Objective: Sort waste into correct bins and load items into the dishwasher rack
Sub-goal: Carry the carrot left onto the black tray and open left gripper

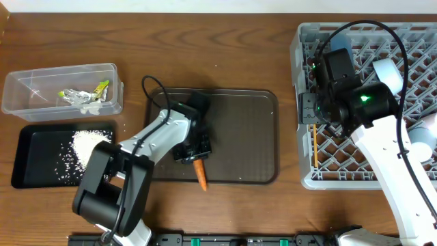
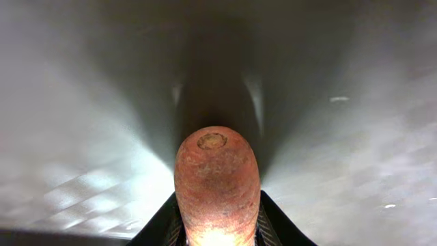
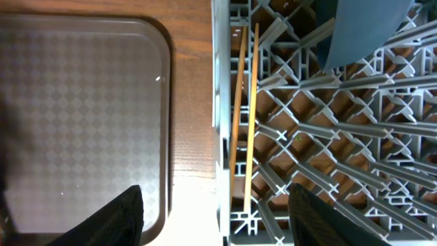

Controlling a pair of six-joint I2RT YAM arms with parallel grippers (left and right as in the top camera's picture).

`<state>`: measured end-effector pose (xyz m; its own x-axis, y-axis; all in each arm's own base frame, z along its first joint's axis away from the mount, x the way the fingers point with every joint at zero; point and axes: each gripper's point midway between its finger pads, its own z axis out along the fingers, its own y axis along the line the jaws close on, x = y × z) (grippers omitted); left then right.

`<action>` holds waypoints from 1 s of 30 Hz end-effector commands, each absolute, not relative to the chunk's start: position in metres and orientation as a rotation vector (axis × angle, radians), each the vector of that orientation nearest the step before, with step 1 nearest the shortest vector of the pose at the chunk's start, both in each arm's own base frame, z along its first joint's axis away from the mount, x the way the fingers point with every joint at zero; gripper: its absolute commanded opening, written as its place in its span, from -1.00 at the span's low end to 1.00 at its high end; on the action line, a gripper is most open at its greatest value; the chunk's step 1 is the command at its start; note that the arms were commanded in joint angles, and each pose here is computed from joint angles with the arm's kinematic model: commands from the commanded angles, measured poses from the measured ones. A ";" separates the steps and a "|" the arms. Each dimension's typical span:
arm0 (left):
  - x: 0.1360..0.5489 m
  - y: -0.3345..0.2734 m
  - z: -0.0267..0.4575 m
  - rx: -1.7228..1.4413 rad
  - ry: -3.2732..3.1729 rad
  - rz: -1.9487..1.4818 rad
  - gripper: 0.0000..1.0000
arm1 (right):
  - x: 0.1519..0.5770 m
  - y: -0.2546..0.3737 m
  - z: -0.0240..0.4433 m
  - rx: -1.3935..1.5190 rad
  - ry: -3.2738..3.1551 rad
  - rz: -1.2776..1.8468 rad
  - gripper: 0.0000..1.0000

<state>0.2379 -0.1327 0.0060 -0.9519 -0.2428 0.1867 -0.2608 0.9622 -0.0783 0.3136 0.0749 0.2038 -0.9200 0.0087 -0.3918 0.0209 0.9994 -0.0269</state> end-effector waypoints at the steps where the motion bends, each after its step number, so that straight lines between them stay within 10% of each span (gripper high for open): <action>1: 0.264 -0.114 0.033 0.422 -3.018 0.207 -0.46 | 0.312 0.072 0.203 0.009 2.742 -0.061 0.25; 13: 0.296 0.060 0.104 1.232 -3.140 0.125 -0.46 | 0.312 0.072 0.203 0.000 2.743 -0.061 0.24; 30: 0.262 0.214 0.078 1.989 -2.791 -0.067 -0.35 | 0.309 0.071 0.202 -0.001 2.754 -0.066 0.22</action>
